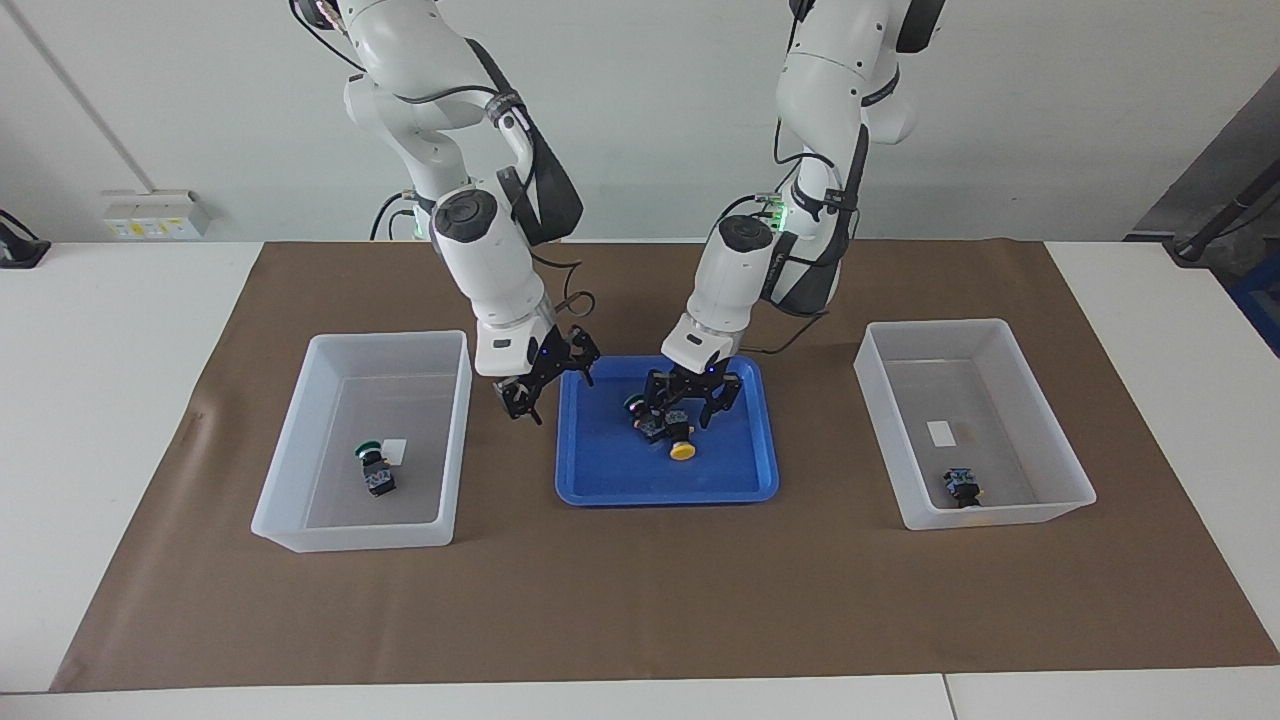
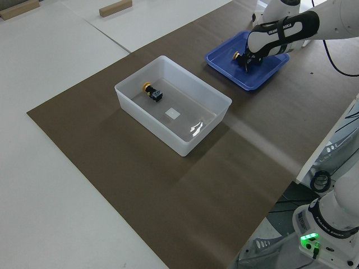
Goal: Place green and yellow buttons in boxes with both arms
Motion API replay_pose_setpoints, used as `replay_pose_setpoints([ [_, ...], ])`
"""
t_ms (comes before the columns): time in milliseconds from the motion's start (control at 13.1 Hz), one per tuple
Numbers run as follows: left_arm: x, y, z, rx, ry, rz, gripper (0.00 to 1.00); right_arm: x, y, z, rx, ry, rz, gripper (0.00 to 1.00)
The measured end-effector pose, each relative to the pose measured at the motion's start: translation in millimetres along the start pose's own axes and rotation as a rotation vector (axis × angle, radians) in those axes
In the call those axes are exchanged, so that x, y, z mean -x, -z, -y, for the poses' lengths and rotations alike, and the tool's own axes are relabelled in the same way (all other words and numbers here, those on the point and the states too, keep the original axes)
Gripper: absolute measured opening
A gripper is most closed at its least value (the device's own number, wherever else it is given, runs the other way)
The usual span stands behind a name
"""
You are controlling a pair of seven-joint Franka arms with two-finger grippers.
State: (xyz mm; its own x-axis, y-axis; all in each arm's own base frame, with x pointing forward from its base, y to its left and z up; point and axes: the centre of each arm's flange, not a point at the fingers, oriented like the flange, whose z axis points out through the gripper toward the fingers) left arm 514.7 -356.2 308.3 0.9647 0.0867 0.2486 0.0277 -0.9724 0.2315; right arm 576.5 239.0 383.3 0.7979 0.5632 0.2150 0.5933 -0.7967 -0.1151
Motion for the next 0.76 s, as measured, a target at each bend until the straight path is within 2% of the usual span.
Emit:
replay_pose_setpoints([
  [76,-1,0,3,-0.003,0.004,-0.001,0.58,0,0,0,0.000,0.000,0.000,1.00],
  [763,-4,-4,30,-0.048,0.039,0.032,0.49,0,0,1,-0.002,-0.004,0.001,1.00],
])
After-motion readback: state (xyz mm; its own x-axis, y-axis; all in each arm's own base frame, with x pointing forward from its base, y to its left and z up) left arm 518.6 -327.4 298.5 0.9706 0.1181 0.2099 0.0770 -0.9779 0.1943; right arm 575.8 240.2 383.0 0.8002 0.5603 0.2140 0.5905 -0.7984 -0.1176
